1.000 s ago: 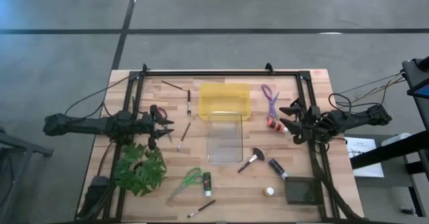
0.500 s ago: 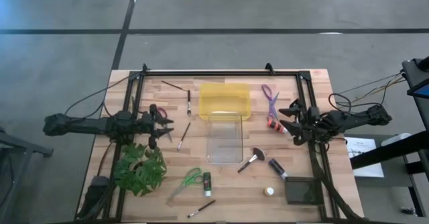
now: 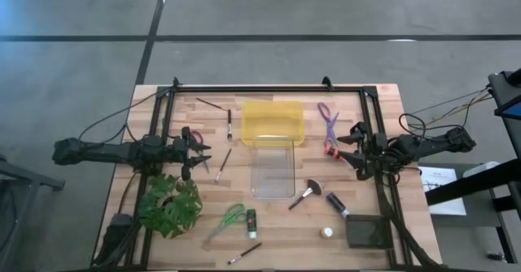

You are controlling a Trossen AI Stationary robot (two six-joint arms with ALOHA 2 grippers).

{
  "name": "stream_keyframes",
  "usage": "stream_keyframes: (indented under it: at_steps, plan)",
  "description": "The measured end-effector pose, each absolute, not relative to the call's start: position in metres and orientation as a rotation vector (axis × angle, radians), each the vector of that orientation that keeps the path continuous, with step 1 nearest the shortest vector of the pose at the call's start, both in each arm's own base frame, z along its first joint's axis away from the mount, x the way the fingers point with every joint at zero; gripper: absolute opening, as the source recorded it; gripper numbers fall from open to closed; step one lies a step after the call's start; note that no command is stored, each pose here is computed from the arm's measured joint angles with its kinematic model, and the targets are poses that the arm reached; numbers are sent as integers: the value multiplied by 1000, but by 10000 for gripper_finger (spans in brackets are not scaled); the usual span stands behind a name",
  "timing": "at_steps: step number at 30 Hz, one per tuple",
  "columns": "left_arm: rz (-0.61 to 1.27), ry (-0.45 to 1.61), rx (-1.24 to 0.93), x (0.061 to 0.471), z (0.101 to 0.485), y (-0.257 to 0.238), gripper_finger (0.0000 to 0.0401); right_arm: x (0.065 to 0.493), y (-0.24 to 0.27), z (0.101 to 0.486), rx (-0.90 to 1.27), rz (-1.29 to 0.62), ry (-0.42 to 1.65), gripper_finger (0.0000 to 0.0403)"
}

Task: Pick & Place Paint Supplies
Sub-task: Put the yellow paint bottle into the black bin

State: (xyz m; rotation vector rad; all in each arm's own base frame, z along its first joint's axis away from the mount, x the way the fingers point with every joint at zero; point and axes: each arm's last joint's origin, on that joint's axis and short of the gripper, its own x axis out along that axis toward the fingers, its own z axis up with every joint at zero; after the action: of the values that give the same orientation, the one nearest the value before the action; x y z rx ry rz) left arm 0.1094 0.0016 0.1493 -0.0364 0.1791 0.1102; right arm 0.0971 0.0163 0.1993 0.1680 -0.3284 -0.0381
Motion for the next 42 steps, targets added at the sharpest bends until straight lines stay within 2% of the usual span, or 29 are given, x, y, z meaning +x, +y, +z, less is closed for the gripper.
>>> stream_keyframes:
  at_steps: [12,29,34,42]
  plan:
    - [110,180,-39,109,149,2,165,99,17,192,72,-46,-245,234]
    - [110,168,-47,110,150,2,165,100,19,188,134,15,-206,234]
    - [119,147,-166,110,152,2,165,100,19,188,171,38,-207,234]
    - [119,144,-172,110,152,2,165,100,19,188,190,38,-207,234]
